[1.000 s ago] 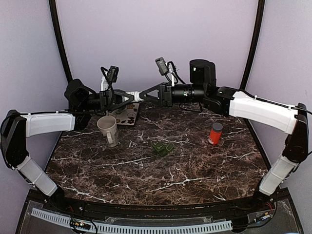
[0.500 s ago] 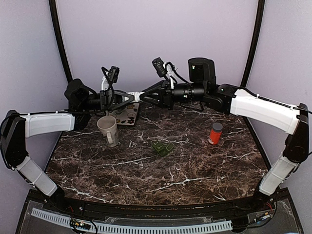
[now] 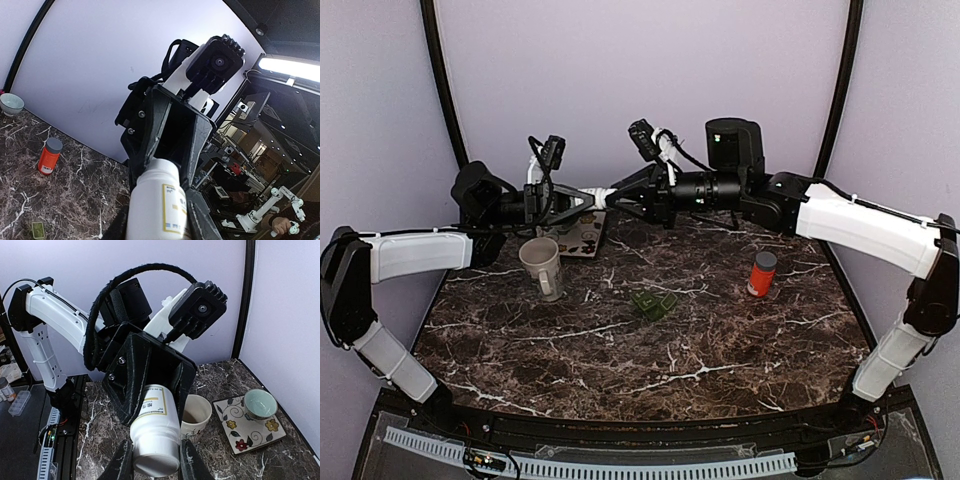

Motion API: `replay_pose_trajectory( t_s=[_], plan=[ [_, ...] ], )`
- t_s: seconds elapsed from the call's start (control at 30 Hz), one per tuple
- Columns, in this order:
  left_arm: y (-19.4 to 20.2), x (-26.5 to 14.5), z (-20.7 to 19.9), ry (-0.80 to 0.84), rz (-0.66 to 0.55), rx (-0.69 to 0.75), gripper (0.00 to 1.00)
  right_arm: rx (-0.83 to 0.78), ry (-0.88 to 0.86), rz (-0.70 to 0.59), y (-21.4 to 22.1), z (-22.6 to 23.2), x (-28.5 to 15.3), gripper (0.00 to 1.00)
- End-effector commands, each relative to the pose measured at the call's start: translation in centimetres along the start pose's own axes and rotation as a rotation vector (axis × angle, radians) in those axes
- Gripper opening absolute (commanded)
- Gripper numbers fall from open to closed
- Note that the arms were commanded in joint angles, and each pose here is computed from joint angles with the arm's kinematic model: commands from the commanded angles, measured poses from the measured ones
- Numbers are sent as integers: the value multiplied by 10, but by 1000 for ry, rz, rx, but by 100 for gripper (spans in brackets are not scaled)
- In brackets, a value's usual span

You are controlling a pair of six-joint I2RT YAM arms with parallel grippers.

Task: Sort the pills into containers
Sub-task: Unscrew the lid of the pill bottle.

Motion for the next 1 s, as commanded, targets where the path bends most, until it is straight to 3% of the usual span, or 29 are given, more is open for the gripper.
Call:
replay_pose_trajectory(
  t_s=[0.0, 0.5, 0.63, 0.97],
  plan=[
    [-20, 4, -28, 63, -34, 110, 0, 4, 16, 62, 15, 1, 3, 7],
    [-22, 6, -28, 92, -16, 96, 0, -45, 60, 78, 16, 1, 3, 11],
    [-22, 7, -29, 97, -15, 99, 0, -39, 52, 68, 12, 2, 4, 20],
    [-19, 7, -28, 95, -11, 104, 0, -33, 53, 33, 2, 5, 1, 54]
  ],
)
Point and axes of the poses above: each gripper's point midway between its finger pads, its own x axis out along the fingers, its own z axis along the line the jaws close on, y = z × x, the point moved 4 cm from there along -x, back along the fingers, and after that the axes turned 10 degrees about x, right-handed, at the moved point
